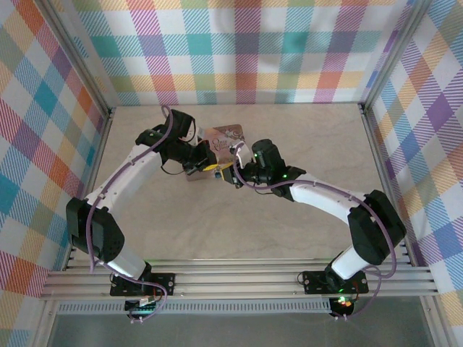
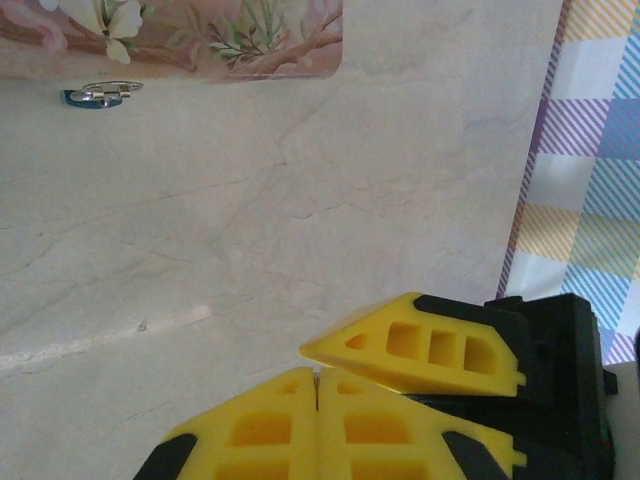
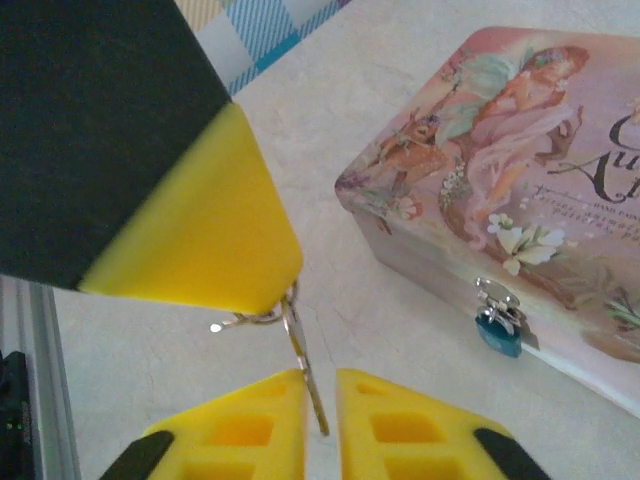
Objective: Unlock the padlock with the key
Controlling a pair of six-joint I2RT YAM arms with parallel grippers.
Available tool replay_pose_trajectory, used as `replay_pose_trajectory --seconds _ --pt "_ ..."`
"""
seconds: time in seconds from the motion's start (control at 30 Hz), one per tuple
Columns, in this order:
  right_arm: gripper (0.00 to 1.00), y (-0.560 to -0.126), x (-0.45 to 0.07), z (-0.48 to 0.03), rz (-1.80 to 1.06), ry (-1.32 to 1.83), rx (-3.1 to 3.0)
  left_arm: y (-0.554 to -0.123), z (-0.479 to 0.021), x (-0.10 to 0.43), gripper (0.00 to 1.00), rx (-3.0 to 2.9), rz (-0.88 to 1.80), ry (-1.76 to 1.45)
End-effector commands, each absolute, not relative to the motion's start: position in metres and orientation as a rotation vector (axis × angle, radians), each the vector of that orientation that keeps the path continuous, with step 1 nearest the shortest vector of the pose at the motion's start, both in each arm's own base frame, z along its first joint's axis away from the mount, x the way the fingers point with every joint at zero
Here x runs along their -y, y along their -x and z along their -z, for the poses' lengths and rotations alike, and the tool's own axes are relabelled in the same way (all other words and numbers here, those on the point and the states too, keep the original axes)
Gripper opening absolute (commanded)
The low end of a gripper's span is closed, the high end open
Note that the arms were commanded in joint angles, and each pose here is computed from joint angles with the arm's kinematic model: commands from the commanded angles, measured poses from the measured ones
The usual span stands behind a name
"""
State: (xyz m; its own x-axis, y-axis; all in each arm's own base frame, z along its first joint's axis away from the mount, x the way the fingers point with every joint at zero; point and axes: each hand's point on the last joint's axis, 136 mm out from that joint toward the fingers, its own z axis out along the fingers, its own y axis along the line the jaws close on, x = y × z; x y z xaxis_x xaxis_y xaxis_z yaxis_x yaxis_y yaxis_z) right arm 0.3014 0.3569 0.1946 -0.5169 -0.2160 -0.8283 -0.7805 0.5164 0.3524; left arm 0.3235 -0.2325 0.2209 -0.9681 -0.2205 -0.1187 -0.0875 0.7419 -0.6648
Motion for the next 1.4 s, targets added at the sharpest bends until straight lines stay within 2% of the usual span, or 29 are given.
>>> replay_pose_trajectory --seconds 0.0,0.17,0.33,0.53,0.67,0.87,1.0,1.2,1.37 --pt "0.10 -0.300 -0.360 -0.206 -0.940 0.860 -1.987 -0.314 -0.244 0.233 0.00 -2.720 1.068 0.192" --pt "0.00 -0.296 -0.364 -0.217 -0.964 0.919 -1.965 -0.312 -0.242 0.229 0.00 -2.715 1.068 0.197" --pt "0.00 -0.285 -0.370 -0.223 -1.030 0.997 -1.961 -0.315 -0.243 0.226 0.00 -2.693 1.080 0.181" --pt "0.00 -0.273 -0.365 -0.224 -1.136 1.096 -2.012 -0.317 -0.259 0.222 0.18 -2.594 1.085 0.041" --pt "0.00 -0.267 -0.354 -0.233 -1.258 1.184 -2.028 -0.318 -0.287 0.219 0.29 -2.447 1.086 -0.077" --pt "0.00 -0.261 -0.343 -0.249 -1.241 1.332 -1.987 -0.297 -0.330 0.227 0.40 -2.126 1.119 -0.431" --pt "0.00 -0.256 -0.340 -0.262 -1.260 1.385 -1.957 -0.277 -0.342 0.232 0.44 -1.999 1.140 -0.629" --pt "0.00 -0.243 -0.338 -0.275 -1.331 1.440 -1.944 -0.266 -0.331 0.240 0.46 -2.022 1.190 -0.771" --pt "0.00 -0.235 -0.334 -0.280 -1.342 1.468 -1.931 -0.263 -0.320 0.247 0.38 -2.039 1.231 -0.855"
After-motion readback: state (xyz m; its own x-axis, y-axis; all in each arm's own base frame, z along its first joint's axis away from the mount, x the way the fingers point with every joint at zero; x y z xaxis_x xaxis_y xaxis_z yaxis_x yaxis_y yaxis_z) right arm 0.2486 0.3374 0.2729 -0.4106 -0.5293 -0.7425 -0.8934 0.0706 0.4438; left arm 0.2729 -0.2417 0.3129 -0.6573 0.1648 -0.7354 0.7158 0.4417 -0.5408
